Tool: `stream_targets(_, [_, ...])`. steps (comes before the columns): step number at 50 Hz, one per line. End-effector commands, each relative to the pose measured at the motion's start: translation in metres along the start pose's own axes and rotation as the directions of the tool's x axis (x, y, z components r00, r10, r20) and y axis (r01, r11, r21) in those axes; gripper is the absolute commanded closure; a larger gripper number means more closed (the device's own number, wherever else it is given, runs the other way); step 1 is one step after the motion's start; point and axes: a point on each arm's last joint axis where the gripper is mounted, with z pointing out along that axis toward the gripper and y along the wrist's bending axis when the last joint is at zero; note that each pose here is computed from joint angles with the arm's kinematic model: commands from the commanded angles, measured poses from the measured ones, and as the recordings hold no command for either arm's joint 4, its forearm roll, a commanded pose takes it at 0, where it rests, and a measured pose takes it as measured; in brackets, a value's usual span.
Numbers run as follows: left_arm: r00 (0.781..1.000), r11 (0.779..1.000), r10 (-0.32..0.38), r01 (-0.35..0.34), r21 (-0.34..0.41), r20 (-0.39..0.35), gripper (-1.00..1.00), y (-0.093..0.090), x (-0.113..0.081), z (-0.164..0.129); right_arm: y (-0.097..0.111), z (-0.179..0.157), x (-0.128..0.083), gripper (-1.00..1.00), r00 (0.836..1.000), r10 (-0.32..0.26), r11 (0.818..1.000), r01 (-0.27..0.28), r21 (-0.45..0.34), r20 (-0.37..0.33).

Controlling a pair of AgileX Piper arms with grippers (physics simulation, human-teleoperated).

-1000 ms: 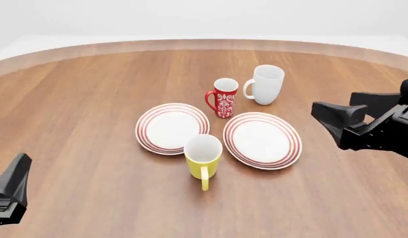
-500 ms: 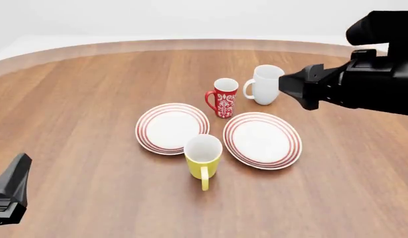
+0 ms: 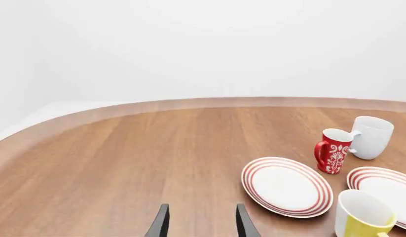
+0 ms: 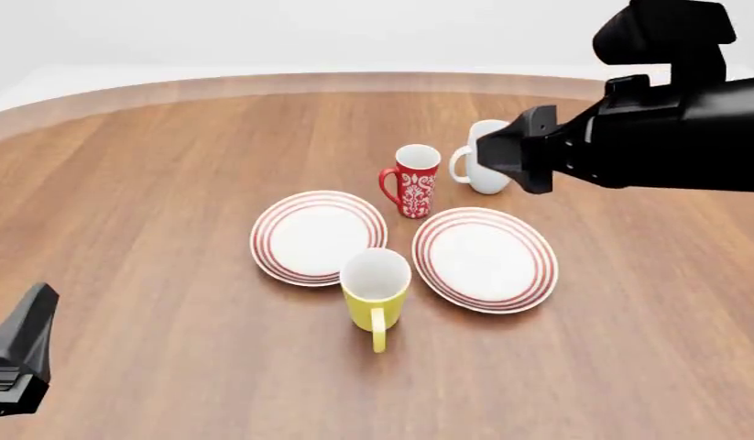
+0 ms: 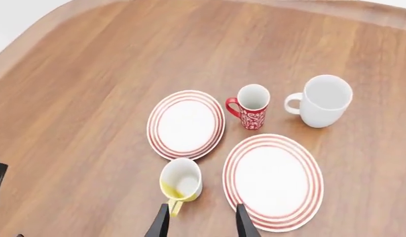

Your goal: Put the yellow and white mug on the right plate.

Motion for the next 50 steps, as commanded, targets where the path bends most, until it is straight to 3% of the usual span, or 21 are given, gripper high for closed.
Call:
stream_targets(1, [1.000, 1.000, 0.000, 0.000, 0.000, 0.000, -1.00, 0.000, 0.000, 0.000, 0.007, 0.002, -0.001, -1.00, 1.000, -0.004, 1.000, 0.004, -0.022, -0.012])
stream_targets(13, [1.000, 1.000, 0.000, 0.000, 0.000, 0.000, -1.00, 0.000, 0.000, 0.000, 0.010, 0.000, -0.003, -1.00, 1.000, 0.002, 0.999, -0.002, -0.034, -0.008])
stream_targets(23, [1.000, 1.000, 0.000, 0.000, 0.000, 0.000, -1.00, 0.000, 0.000, 0.000, 0.021, 0.005, -0.015, -1.00, 0.998, 0.012, 0.998, -0.015, -0.054, -0.060])
stream_targets(27, [1.000, 1.000, 0.000, 0.000, 0.000, 0.000, -1.00, 0.000, 0.000, 0.000, 0.023, 0.009, -0.016, -1.00, 0.996, 0.026, 0.998, -0.031, -0.051, -0.080])
stream_targets(30, [1.000, 1.000, 0.000, 0.000, 0.000, 0.000, -1.00, 0.000, 0.000, 0.000, 0.019, 0.012, -0.016, -1.00, 0.992, 0.092, 0.995, -0.095, -0.029, -0.090])
stream_targets(32, [1.000, 1.000, 0.000, 0.000, 0.000, 0.000, -1.00, 0.000, 0.000, 0.000, 0.024, 0.015, -0.018, -1.00, 0.992, 0.073, 0.996, -0.077, -0.044, -0.100])
stream_targets(39, [1.000, 1.000, 0.000, 0.000, 0.000, 0.000, -1.00, 0.000, 0.000, 0.000, 0.028, 0.027, -0.017, -1.00, 0.983, 0.110, 0.993, -0.116, -0.033, -0.149])
stream_targets(42, [1.000, 1.000, 0.000, 0.000, 0.000, 0.000, -1.00, 0.000, 0.000, 0.000, 0.030, 0.034, -0.011, -1.00, 0.972, 0.155, 0.987, -0.162, -0.023, -0.177])
stream_targets(50, [1.000, 1.000, 0.000, 0.000, 0.000, 0.000, -1.00, 0.000, 0.000, 0.000, 0.036, 0.039, -0.018, -1.00, 0.966, 0.169, 0.984, -0.176, -0.022, -0.198])
